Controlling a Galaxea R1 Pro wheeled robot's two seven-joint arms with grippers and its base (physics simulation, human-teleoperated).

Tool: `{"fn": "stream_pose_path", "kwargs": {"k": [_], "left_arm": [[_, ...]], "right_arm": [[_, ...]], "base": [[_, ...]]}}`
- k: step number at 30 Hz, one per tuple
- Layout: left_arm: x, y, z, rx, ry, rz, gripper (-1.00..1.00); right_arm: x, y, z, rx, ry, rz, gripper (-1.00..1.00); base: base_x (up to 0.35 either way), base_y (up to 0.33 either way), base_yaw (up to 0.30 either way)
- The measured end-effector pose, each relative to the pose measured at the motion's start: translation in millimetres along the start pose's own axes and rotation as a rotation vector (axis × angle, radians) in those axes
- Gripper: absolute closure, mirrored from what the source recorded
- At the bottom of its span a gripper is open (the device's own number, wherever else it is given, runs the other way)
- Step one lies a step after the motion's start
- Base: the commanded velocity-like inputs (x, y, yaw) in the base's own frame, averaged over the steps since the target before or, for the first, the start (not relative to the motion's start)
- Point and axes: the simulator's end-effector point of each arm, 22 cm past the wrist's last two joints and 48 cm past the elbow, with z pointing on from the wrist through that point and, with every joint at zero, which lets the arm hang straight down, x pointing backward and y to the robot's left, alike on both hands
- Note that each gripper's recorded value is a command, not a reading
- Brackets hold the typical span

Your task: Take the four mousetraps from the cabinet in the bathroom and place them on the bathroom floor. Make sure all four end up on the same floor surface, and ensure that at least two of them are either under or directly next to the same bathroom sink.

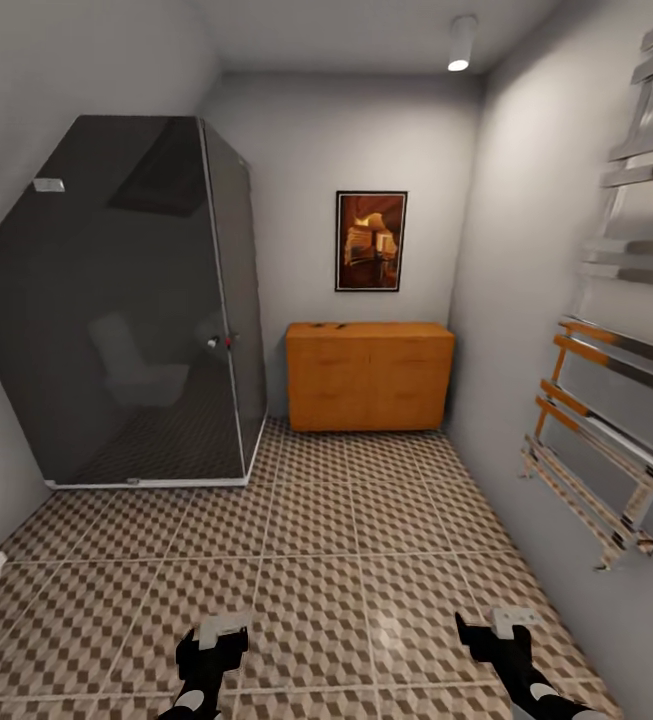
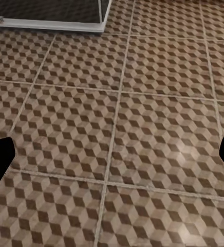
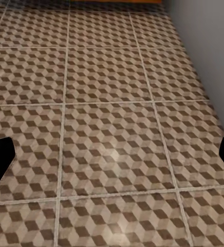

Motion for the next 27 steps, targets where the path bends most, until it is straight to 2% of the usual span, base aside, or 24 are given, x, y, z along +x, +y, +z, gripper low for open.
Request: {"fn": "stream_pose_path", "kwargs": {"k": [8,14,27], "left_arm": [[0.1,0.0,0.0,0.0,0.001,0.001,-1.0],[0.4,0.2,0.0,-0.001,0.002,0.001,-1.0],[0.2,-0.8,-0.2,0.0,0.001,0.0,-1.0]], "right_arm": [[0.6,0.1,-0.2,-0.001,0.001,-0.001,-1.0],[0.4,0.3,0.0,-0.001,0.001,-0.002,-1.0],[0.1,0.4,-0.1,-0.001,0.0,-0.001,-1.0]], "base": [[0.328,0.0,0.069],[0.328,0.0,0.184],[0.328,0.0,0.012]]}}
